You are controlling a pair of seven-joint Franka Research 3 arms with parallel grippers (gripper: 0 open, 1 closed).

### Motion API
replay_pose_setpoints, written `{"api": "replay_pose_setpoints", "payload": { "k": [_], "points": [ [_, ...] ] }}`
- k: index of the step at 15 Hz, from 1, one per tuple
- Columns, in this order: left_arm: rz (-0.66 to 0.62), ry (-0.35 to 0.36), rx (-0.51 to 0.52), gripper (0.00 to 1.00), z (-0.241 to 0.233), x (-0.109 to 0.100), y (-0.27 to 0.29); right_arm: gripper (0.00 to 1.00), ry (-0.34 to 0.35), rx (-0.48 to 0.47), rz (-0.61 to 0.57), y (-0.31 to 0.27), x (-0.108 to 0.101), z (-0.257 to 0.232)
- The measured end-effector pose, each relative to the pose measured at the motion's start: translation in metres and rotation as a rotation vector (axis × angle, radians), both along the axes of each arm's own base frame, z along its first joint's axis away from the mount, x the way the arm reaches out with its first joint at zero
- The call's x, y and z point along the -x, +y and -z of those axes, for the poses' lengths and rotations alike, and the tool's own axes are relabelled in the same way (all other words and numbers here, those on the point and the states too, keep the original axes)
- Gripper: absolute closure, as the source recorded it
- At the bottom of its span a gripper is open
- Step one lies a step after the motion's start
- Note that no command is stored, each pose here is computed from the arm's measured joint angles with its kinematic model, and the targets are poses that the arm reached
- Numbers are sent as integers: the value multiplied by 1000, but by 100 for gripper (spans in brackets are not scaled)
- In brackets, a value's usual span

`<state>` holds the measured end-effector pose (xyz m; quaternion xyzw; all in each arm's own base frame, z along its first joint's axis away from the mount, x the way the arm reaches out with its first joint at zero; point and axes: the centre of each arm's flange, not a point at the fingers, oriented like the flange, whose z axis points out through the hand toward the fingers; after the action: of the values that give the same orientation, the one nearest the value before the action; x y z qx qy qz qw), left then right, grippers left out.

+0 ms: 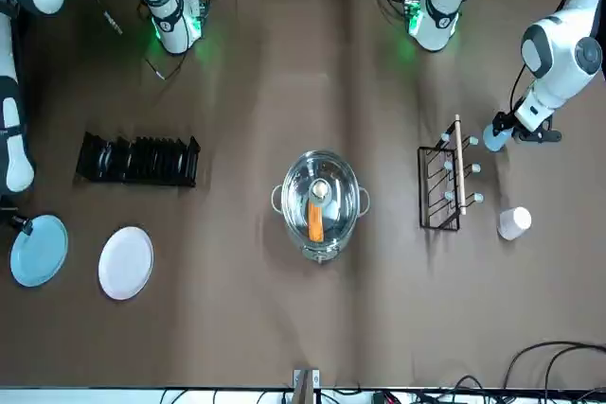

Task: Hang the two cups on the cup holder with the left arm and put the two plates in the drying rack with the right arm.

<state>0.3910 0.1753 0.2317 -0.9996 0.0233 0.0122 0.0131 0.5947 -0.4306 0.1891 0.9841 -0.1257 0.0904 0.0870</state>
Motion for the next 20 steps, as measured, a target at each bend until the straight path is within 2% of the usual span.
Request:
{"api": "replay_pose_setpoints", "payload": {
  "k": [3, 6, 7, 9, 10, 13, 15, 16, 18, 20],
  "points": [
    [1, -5, -2, 37, -2, -2, 1, 60, 2, 0, -3, -2, 2, 1],
    [-14, -17, -11, 37, -14, -14, 5, 62, 6, -4, -4, -2, 2, 4],
    [-29, -11, -13, 37, -23, -21, 6, 62, 10, -5, -5, -3, 4, 7],
    [-75, 19, -16, 37, -51, -44, 4, 73, 8, -11, -11, 0, 2, 9],
    [-103, 34, -20, 37, -71, -58, 0, 73, 5, -16, -16, 3, 0, 10],
    [-195, 54, -41, 37, -140, -100, -21, 93, -21, -26, -22, 9, -9, 4],
    [-260, 61, -51, 37, -180, -121, -40, 93, -27, -28, -25, 11, -12, 2],
    [-335, 55, -44, 37, -204, -133, -59, 93, -33, -27, -36, 12, -15, -1],
    [-401, 49, -29, 37, -208, -139, -79, 97, -27, -19, -107, 20, -24, -12],
    [-443, 59, -25, 37, -202, -143, -97, 97, 19, -22, -236, 36, -35, -36]
  ]
}}
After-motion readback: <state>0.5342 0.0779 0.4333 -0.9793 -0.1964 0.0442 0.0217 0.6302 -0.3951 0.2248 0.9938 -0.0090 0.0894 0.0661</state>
